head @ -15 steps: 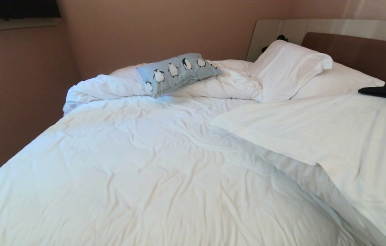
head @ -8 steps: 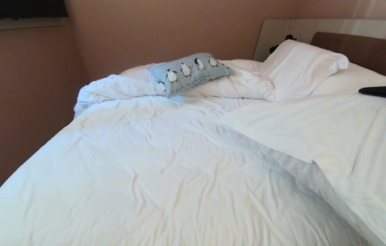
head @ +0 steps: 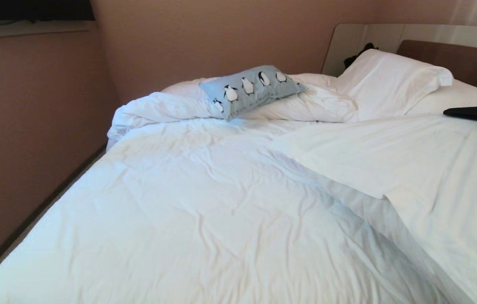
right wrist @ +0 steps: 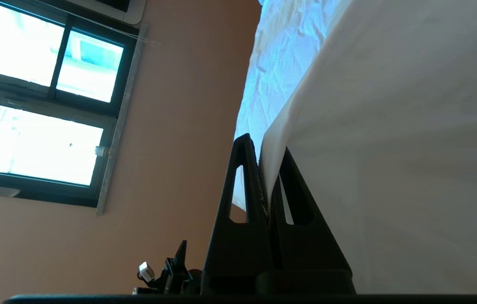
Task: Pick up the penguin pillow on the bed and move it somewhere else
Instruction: Move to the foot of the bed
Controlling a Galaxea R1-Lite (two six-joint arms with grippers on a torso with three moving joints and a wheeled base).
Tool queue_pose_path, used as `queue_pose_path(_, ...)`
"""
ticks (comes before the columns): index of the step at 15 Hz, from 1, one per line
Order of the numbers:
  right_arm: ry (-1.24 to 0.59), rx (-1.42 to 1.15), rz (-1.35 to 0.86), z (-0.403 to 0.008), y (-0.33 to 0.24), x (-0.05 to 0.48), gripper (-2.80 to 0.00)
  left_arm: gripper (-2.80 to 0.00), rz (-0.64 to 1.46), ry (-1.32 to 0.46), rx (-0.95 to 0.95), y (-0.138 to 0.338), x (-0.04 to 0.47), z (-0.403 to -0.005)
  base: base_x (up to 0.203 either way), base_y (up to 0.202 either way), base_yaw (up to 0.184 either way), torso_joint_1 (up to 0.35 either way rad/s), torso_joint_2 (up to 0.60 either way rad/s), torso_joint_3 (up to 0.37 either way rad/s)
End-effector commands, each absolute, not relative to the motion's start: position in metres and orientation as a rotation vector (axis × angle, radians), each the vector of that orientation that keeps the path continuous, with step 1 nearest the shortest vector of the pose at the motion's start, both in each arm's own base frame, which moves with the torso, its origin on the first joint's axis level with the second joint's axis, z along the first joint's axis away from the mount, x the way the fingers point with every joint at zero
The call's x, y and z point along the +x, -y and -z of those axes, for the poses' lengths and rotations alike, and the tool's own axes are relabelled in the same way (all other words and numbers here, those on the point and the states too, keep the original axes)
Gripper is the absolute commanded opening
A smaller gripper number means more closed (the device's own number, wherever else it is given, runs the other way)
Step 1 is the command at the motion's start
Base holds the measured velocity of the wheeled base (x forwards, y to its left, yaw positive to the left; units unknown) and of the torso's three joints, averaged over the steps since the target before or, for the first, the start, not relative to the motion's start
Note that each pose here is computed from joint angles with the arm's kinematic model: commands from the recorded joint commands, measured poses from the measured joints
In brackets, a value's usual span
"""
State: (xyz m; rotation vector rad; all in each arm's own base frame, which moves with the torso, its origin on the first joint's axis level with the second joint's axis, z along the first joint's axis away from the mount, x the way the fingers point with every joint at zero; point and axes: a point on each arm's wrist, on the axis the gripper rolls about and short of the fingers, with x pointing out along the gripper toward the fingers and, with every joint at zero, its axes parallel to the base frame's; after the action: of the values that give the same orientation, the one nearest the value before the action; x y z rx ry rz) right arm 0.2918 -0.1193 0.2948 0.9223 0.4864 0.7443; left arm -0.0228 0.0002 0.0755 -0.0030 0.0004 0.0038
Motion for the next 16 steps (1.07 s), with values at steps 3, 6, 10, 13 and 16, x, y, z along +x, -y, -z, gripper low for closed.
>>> queue_pose_path(3, -0.490, 0.925, -0.751, -0.2950, 0.1192, 0.2916, -2.80, -2.80, -0.005, -0.001, -0.003, -0.0002, -0.0228, -0.0755, 0.000, 0.195, 0.001, 0.003, 0.00, 0.003)
queue_pose_path(6, -0.488, 0.923, -0.752, -0.2960, 0.1188, 0.2908, -2.80, -2.80, -0.005, 0.000, -0.003, -0.0002, -0.0228, -0.0755, 0.000, 0.195, 0.000, 0.002, 0.00, 0.003)
queue_pose_path(10, -0.485, 0.924, -0.748, -0.2965, 0.1204, 0.2897, -2.80, -2.80, -0.005, -0.001, -0.003, -0.0002, -0.0227, -0.0752, 0.000, 0.193, -0.001, 0.003, 0.00, 0.003)
queue_pose_path(13, -0.481, 0.922, -0.745, -0.2974, 0.1211, 0.2884, -2.80, -2.80, -0.005, 0.000, -0.003, -0.0002, -0.0228, -0.0755, 0.000, 0.193, -0.002, 0.000, 0.00, 0.001)
queue_pose_path(16, -0.478, 0.922, -0.742, -0.2979, 0.1220, 0.2875, -2.80, -2.80, -0.005, 0.000, -0.003, -0.0002, -0.0228, -0.0755, 0.000, 0.195, -0.001, 0.004, 0.00, 0.005)
